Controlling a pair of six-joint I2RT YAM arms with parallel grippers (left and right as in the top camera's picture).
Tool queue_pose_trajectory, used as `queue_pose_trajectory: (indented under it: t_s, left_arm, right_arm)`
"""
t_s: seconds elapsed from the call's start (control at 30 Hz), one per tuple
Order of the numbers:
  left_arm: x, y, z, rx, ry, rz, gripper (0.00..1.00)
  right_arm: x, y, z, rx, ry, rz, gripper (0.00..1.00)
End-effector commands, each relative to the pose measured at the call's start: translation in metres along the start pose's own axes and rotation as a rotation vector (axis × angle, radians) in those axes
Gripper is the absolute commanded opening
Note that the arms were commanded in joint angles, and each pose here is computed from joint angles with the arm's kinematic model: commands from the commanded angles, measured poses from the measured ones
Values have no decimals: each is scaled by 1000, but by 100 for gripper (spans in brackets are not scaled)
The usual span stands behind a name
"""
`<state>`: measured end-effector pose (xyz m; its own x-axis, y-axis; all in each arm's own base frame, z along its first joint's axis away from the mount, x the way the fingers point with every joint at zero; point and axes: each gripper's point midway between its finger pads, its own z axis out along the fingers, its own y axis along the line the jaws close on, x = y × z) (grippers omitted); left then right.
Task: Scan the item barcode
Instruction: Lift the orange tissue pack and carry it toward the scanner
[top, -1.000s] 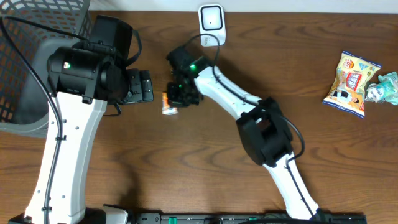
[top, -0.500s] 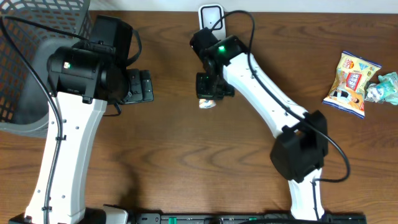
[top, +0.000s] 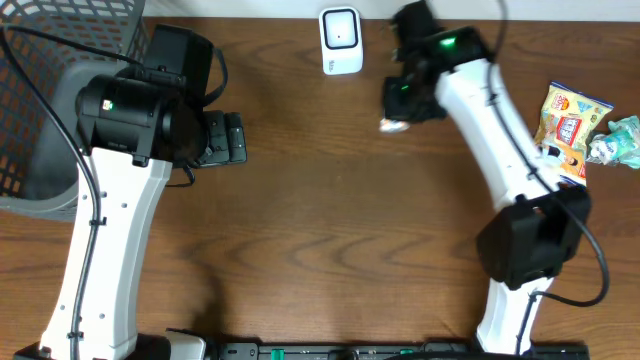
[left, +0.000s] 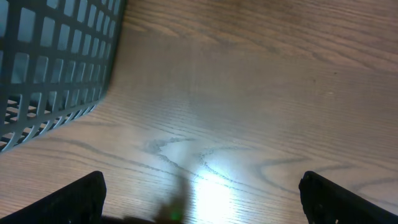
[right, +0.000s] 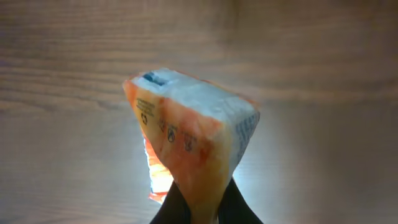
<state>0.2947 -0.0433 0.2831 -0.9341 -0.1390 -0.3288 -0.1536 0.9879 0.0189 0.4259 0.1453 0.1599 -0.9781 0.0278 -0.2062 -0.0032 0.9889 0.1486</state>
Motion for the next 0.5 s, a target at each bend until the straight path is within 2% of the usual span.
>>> queue_pose_trajectory:
  t_s: [0.0, 0.23, 0.3, 0.47]
  left_arm:
    - [1, 1, 1, -7, 5, -4, 98]
    - [1, 1, 1, -7, 5, -4, 97]
    - [1, 1, 1, -7, 5, -4, 98]
    - [1, 1, 1, -7, 5, -4, 98]
  right_arm:
    - [3, 19, -17, -256, 8, -267, 1]
    - [30, 45, -50, -718, 22, -493, 1]
    - [35, 50, -55, -796, 26, -503, 1]
    - [38, 55, -56, -855, 35, -483, 1]
